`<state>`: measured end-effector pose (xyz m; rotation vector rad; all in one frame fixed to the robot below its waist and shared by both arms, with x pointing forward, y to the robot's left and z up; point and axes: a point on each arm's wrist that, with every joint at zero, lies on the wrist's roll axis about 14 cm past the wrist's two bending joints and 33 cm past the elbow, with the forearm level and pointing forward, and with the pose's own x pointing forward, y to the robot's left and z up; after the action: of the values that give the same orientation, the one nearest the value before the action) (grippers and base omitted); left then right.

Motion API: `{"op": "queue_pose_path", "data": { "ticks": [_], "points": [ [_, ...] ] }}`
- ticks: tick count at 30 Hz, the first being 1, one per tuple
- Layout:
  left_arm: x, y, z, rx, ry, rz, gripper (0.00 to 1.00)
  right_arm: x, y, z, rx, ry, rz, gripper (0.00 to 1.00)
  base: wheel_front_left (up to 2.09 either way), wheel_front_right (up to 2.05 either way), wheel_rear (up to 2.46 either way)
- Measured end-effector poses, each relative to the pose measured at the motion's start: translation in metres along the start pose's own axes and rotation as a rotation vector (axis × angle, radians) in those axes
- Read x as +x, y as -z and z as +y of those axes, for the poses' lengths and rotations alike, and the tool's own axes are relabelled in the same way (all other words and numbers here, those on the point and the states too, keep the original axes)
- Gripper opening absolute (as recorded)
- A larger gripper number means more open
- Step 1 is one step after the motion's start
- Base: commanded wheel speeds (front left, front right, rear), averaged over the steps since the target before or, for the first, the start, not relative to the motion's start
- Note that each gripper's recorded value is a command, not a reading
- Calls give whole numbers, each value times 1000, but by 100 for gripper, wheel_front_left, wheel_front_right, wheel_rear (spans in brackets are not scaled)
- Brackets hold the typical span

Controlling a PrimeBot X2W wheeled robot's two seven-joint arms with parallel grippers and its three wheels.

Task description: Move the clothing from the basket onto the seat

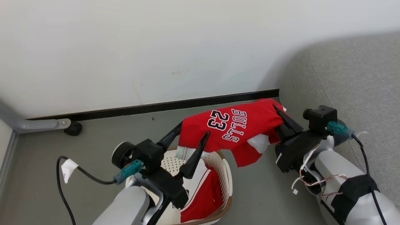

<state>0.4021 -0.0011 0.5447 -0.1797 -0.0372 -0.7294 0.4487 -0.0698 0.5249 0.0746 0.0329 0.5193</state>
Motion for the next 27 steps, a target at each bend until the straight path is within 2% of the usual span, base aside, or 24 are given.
{"op": "queue_pose_path", "data": {
  "ticks": [9, 27],
  "points": [
    [-5, 13, -11, -23, 21, 17, 100, -35, 8, -21, 10, 88, -4, 0, 0, 0, 0],
    [17, 19, -54, -13, 190, 21, 100, -104, -12, -72, -33, 319, -93, 0, 0, 0, 0]
  ]
}}
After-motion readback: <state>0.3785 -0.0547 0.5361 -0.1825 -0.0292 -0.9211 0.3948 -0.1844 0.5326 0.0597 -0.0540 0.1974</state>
